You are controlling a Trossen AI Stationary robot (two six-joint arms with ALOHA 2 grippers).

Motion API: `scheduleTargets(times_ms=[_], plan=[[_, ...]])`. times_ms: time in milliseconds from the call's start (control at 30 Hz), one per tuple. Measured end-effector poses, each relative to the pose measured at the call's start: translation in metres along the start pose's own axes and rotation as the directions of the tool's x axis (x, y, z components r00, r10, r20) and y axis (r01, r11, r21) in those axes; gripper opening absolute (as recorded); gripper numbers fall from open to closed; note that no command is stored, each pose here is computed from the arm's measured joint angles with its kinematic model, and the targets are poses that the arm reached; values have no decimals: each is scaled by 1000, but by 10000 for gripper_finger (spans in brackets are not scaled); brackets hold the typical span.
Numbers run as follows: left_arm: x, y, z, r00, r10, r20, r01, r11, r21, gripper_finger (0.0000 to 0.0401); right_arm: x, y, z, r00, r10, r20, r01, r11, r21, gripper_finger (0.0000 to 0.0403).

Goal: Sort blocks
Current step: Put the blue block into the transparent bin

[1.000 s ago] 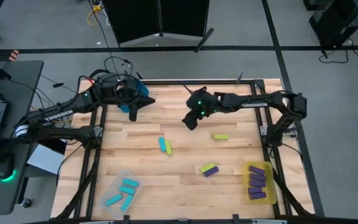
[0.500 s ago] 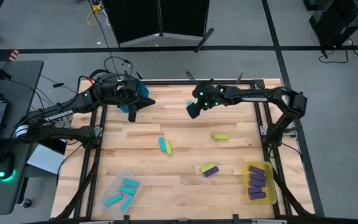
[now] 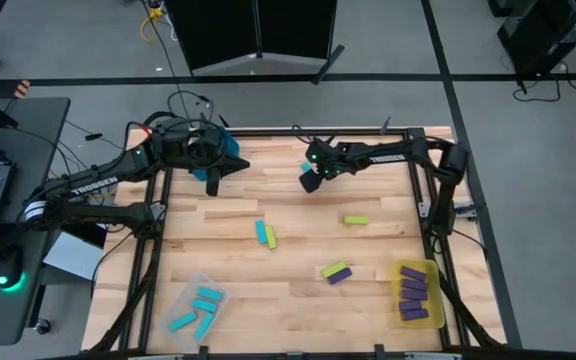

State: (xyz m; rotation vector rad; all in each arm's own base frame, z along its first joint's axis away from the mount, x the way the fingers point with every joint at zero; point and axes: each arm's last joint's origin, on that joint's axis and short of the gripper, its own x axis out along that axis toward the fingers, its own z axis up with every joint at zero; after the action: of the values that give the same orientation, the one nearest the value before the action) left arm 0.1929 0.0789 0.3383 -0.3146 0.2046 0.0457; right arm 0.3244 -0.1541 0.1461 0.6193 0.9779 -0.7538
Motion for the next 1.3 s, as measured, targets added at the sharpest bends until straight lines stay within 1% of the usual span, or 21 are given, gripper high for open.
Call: scheduleTargets(times_ms=[133,233,333,433,467,533,600,633,700,767,833,900,1000,1133,1200,1300], plan=[[0,0,0,1000,1,0,-1,1000,-6,14,16,-2,-4,999,16,-47,-17,1000,-19,254],[0,0,0,1000,1,0,-1,1000,-29,14,22,-2,-5,998,12,-63,-13,1000,-19,238],[0,0,0,1000,1,-1,-1,998,-59,14,22,-2,-6,998,10,-65,-11,1000,-22,194],[0,0,0,1000,12,-1,-12,993,-117,14,16,-2,-4,998,23,-53,-25,999,-43,122],[0,1,0,1000,22,1,-21,989,-145,14,13,-1,-3,998,40,-52,-43,998,-55,109],[1,2,0,999,43,2,-42,975,-219,14,4,2,-2,996,81,-45,-85,991,-99,112],[4,4,-2,999,52,-10,-53,947,-316,14,-13,7,2,993,118,-1,-117,979,-167,112],[7,5,-3,998,57,-24,-62,926,-372,14,-22,10,5,990,139,24,-132,971,-199,112],[14,10,-8,996,62,-64,-86,869,-487,13,-40,18,10,980,186,67,-163,951,-262,112],[24,15,-15,991,42,-126,-108,808,-579,12,-58,28,13,969,223,104,-178,927,-330,112],[35,21,-24,981,20,-191,-141,749,-647,13,-80,41,18,950,268,159,-185,896,-404,112],[47,27,-31,973,-8,-229,-156,709,-688,20,-98,53,21,933,294,207,-170,868,-466,112],[60,32,-32,977,-63,-205,-104,697,-709,43,-113,65,21,921,309,238,-149,843,-516,112],[69,35,-27,988,-79,-129,-40,688,-725,93,-127,77,20,911,333,244,-154,823,-547,112],[70,35,-25,992,-66,-112,-37,679,-733,121,-130,82,16,915,321,244,-131,809,-572,112],[69,38,-27,991,-32,-131,-77,663,-744,161,-132,88,11,917,317,243,-116,794,-597,112]])
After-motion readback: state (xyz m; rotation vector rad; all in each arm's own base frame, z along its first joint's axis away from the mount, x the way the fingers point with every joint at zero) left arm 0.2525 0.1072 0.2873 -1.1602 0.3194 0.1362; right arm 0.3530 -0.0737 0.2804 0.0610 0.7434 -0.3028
